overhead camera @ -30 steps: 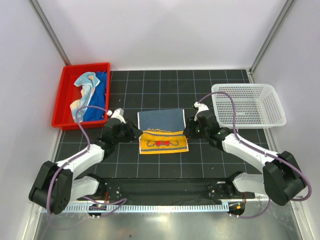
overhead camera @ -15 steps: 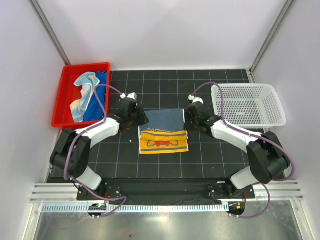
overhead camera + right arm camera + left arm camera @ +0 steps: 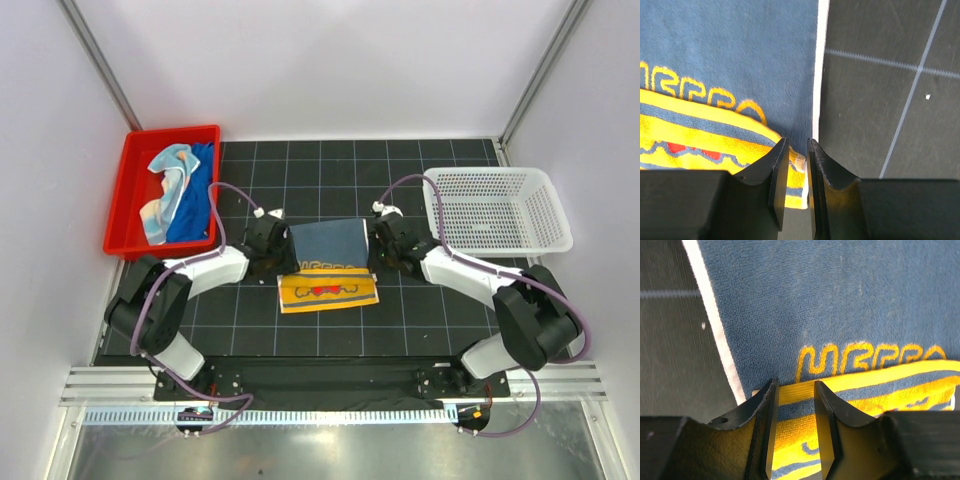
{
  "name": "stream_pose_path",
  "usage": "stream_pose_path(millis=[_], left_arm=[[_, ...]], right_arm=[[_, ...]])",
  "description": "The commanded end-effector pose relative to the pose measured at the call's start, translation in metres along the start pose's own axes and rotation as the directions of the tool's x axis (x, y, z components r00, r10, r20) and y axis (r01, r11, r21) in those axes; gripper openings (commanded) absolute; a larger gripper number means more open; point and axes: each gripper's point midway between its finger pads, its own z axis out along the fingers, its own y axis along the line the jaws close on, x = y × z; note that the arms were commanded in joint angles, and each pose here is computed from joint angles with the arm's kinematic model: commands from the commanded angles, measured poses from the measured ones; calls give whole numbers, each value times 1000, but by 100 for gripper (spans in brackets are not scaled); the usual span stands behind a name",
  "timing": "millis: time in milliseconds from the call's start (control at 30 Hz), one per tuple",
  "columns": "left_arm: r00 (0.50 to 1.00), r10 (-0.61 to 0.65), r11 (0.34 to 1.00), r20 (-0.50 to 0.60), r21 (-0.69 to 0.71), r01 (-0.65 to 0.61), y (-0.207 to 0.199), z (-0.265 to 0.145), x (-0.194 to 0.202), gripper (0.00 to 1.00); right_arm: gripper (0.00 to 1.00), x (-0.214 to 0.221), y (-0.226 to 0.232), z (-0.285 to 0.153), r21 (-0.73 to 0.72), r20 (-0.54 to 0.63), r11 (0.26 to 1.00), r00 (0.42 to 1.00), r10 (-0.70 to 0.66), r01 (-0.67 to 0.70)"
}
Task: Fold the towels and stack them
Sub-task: Fold the towel
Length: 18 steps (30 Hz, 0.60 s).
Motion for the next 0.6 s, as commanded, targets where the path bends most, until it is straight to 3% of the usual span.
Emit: stream_pose_path(millis=[0,567], left_arm=[[999,14,1000,43,14,-14,-2,-14,-2,38],[998,46,989,36,140,-50,-20,-45,17,38]], right_arm=[[28,-4,6,-14,-38,30,999,999,-9,10],[28,19,2,-29,-68,8,998,1000,-16,16]])
